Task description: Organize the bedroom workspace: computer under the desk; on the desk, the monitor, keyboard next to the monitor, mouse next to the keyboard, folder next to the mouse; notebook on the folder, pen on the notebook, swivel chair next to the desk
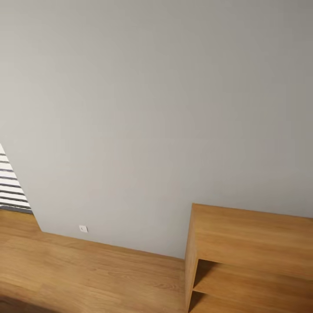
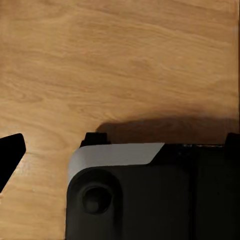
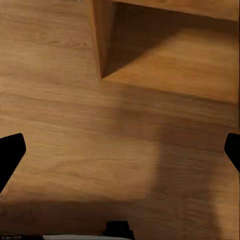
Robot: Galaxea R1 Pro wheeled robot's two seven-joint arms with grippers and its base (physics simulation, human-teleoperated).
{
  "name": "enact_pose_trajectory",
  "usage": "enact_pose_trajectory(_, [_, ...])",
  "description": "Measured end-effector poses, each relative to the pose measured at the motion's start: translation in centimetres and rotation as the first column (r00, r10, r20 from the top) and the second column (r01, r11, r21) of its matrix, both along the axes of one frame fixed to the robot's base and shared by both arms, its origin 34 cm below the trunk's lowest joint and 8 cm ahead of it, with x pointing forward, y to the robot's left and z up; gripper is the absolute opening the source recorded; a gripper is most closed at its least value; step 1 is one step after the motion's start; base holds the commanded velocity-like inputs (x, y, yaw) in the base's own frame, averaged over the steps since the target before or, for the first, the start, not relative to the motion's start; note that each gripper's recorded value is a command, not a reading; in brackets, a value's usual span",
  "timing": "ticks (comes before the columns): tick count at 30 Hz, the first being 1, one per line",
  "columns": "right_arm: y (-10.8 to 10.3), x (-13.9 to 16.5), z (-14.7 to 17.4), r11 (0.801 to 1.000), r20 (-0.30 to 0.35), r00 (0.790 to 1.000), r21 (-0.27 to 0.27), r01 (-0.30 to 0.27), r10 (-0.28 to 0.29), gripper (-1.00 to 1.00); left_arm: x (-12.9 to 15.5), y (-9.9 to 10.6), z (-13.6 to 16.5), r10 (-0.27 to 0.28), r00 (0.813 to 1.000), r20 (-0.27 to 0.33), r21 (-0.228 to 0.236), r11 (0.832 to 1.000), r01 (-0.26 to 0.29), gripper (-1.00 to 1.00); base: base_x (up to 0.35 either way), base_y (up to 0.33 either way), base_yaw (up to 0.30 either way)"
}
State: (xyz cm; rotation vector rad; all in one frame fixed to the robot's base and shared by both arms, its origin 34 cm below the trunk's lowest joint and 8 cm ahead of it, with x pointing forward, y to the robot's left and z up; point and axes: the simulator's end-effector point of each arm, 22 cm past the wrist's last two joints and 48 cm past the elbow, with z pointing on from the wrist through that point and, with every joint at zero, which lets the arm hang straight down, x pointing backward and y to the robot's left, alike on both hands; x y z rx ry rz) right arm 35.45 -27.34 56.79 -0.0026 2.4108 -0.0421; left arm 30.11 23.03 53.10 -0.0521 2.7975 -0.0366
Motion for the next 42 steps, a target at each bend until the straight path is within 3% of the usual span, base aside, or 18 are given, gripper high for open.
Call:
enact_pose_trajectory(1, [0.0, 0.6, 0.4, 1.0, 0.014, 1.0, 0.0, 0.001, -0.001, 1.0, 0.9, 0.3, 0.5, 0.017, 1.0, 0.021, 0.0, 1.0, -0.017, 1.0, 0.0, 0.0, 0.0])
enact_pose_trajectory(4, [0.1, 4.4, 2.7, 1.0, 0.094, 0.996, 0.002, 0.003, -0.004, 1.0, 5.1, 3.1, 2.7, 0.185, 0.976, 0.118, -0.024, 0.983, -0.184, 1.0, 0.0, 0.0, 0.0])
enact_pose_trajectory(6, [-0.2, 5.6, 3.4, 1.0, 0.114, 0.993, -0.002, 0.005, -0.004, 1.0, 5.1, 4.4, 3.1, 0.236, 0.958, 0.162, -0.024, 0.972, -0.236, 1.0, 0.0, 0.0, 0.0])
enact_pose_trajectory(8, [-0.2, 5.1, 3.6, 1.0, 0.12, 0.993, -0.001, 0.007, -0.007, 1.0, 4.5, 6.2, 3.6, 0.242, 0.94, 0.242, 0.004, 0.968, -0.251, 1.0, 0.0, 0.0, 0.0])
enact_pose_trajectory(9, [0.0, 4.5, 3.7, 1.0, 0.147, 0.989, 0.001, 0.005, -0.005, 1.0, 4.8, 7.6, 4.5, 0.236, 0.912, 0.337, 0.024, 0.966, -0.258, 1.0, 0.0, 0.0, 0.0])
enact_pose_trajectory(12, [0.1, 3.8, 4.2, 1.0, 0.195, 0.981, 0.0, 0.004, -0.004, 1.0, 5.9, 8.8, 6.2, 0.219, 0.866, 0.45, 0.038, 0.964, -0.264, 1.0, 0.0, 0.0, 0.111])
enact_pose_trajectory(14, [0.1, 4.0, 4.7, 1.0, 0.228, 0.974, -0.002, 0.005, -0.004, 1.0, 6.0, 9.0, 6.4, 0.214, 0.857, 0.469, 0.041, 0.964, -0.263, 1.0, 0.0, 0.0, 0.243])
enact_pose_trajectory(19, [0.3, 4.5, 5.8, 1.0, 0.289, 0.957, -0.001, 0.005, -0.004, 1.0, 6.0, 9.0, 6.5, 0.212, 0.855, 0.473, 0.041, 0.964, -0.262, 1.0, 0.0, 0.0, 0.261])
enact_pose_trajectory(32, [0.4, 4.0, 5.7, 1.0, 0.287, 0.958, 0.0, 0.001, -0.001, 1.0, 5.6, 8.3, 6.1, 0.198, 0.866, 0.46, 0.04, 0.969, -0.242, 1.0, -0.142, -0.081, 0.27])
enact_pose_trajectory(37, [0.5, 2.7, 4.9, 1.0, 0.254, 0.967, 0.0, -0.003, 0.003, 1.0, 5.6, 8.2, 6.2, 0.197, 0.865, 0.463, 0.039, 0.97, -0.242, 1.0, -0.26, -0.214, 0.276])
enact_pose_trajectory(40, [0.5, 2.5, 4.8, 1.0, 0.248, 0.969, 0.0, -0.004, 0.004, 1.0, 6.0, 8.4, 6.7, 0.193, 0.85, 0.491, 0.04, 0.969, -0.243, 1.0, -0.16, -0.129, 0.276])
enact_pose_trajectory(42, [0.5, 2.4, 4.7, 1.0, 0.247, 0.969, 0.0, -0.004, 0.004, 1.0, 6.2, 8.5, 7.3, 0.187, 0.829, 0.526, 0.041, 0.969, -0.245, 1.0, -0.057, -0.046, 0.276])
